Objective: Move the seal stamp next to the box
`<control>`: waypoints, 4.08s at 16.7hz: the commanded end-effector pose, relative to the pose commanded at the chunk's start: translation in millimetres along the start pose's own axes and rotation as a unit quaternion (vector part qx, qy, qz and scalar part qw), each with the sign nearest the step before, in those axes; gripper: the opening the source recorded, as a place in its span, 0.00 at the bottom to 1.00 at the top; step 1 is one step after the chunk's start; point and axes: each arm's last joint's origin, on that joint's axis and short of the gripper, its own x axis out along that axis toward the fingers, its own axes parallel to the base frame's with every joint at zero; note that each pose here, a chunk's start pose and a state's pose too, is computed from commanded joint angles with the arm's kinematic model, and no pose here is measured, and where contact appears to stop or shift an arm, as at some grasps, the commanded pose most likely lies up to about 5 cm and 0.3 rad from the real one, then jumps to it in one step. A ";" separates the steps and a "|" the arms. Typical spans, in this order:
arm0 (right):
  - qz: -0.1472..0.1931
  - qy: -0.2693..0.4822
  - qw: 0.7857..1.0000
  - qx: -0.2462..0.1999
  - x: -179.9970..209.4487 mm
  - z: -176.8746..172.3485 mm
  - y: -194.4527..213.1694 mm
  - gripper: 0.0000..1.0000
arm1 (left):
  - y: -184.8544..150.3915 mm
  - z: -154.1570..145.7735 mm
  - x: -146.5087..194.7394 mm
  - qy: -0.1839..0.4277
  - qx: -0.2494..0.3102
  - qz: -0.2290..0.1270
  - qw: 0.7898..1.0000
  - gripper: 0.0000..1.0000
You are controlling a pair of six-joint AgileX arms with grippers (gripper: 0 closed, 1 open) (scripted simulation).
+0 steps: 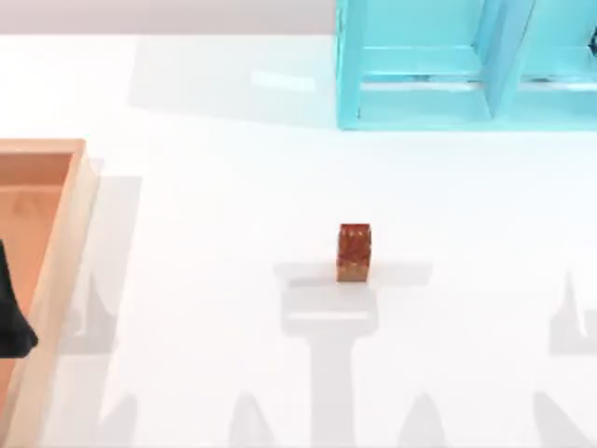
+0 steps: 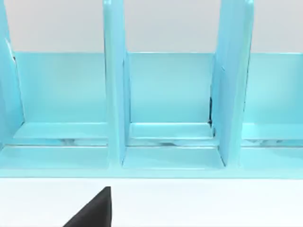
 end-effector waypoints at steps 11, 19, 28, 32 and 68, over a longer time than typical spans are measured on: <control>0.000 0.000 1.000 0.000 0.0 0.0 0.0 1.00 | -11.0 61.3 17.1 0.161 -0.022 -0.029 0.986 1.00; 0.000 0.000 1.000 0.000 0.0 0.0 0.0 1.00 | -65.4 164.3 113.4 0.381 -0.058 -0.072 0.920 1.00; 0.000 0.000 1.000 0.000 0.0 0.0 0.0 1.00 | -217.2 158.2 239.0 0.592 -0.057 -0.064 0.802 1.00; 0.000 0.000 1.000 0.000 0.0 0.0 0.0 1.00 | -281.5 110.6 254.4 0.660 -0.028 -0.037 0.750 1.00; 0.000 0.000 1.000 0.000 0.0 0.0 0.0 1.00 | -328.4 -39.3 250.0 0.707 0.007 -0.007 0.707 0.40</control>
